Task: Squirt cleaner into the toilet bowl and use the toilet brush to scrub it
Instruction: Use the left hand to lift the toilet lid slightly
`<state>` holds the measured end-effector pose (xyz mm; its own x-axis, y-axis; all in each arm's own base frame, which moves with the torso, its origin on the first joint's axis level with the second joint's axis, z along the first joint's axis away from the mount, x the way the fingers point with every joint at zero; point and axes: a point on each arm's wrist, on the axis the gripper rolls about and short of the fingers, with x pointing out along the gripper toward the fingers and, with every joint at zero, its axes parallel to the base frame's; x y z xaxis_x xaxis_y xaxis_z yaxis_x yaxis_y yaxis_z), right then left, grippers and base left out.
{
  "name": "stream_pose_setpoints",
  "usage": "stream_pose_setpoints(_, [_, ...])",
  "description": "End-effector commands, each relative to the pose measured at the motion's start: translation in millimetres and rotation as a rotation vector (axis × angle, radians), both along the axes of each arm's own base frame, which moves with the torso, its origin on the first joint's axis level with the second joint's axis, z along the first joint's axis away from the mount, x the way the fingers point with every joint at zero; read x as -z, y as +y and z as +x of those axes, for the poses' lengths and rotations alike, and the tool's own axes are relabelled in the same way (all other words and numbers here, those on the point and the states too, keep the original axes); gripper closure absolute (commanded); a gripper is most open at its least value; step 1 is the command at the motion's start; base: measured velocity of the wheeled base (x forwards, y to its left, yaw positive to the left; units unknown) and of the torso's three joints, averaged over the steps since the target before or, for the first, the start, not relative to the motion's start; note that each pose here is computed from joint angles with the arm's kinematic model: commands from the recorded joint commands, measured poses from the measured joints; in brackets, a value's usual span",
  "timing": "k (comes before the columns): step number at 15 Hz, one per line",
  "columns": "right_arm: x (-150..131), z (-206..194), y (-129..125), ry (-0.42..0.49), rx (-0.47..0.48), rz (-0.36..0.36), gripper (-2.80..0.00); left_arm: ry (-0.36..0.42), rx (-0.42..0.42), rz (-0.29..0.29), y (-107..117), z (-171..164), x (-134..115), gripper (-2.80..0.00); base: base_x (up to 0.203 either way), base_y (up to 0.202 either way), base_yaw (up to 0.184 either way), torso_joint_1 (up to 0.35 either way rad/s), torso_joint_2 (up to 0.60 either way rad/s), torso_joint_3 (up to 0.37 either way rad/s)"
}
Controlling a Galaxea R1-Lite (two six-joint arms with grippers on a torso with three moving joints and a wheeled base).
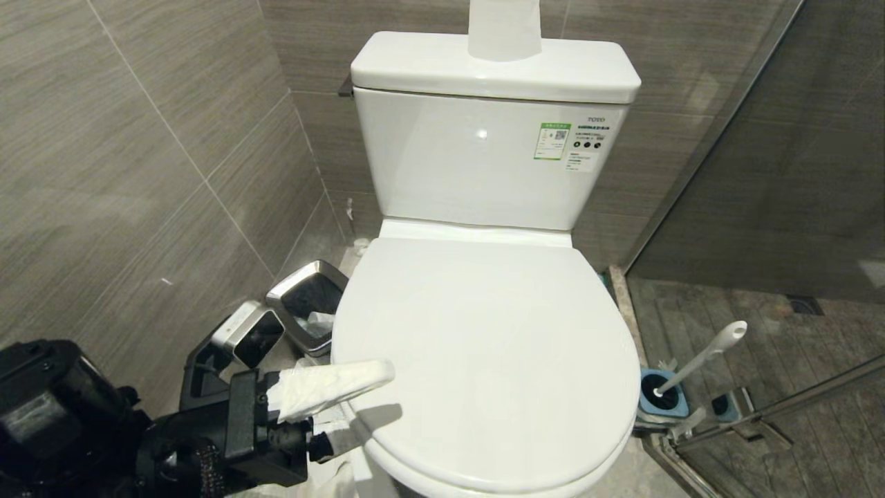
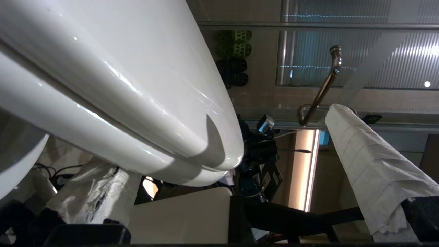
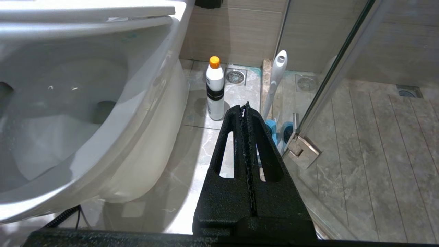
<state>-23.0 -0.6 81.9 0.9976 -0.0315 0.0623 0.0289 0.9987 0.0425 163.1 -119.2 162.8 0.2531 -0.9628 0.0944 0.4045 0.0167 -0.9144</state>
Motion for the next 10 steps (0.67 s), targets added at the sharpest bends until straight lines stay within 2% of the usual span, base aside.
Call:
stream_pose_setpoints(1, [7, 2, 0, 0.024, 0.001, 0.001, 0.00, -0.042, 0.002, -0.032, -4, 7, -12, -2.80, 0.000, 0.000, 0.000, 0.000, 0.00, 0.000])
stream_pose_setpoints(8, [7, 2, 0, 0.025, 0.000, 0.001, 0.00, -0.156, 0.012, -0.104, -10, 17, -49, -2.80, 0.000, 0.000, 0.000, 0.000, 0.00, 0.000])
stream_pose_setpoints(10, [7, 2, 0, 0.026, 0.001, 0.001, 0.00, -0.148, 0.022, -0.140, -7, 12, -65, -2.80, 0.000, 0.000, 0.000, 0.000, 0.00, 0.000])
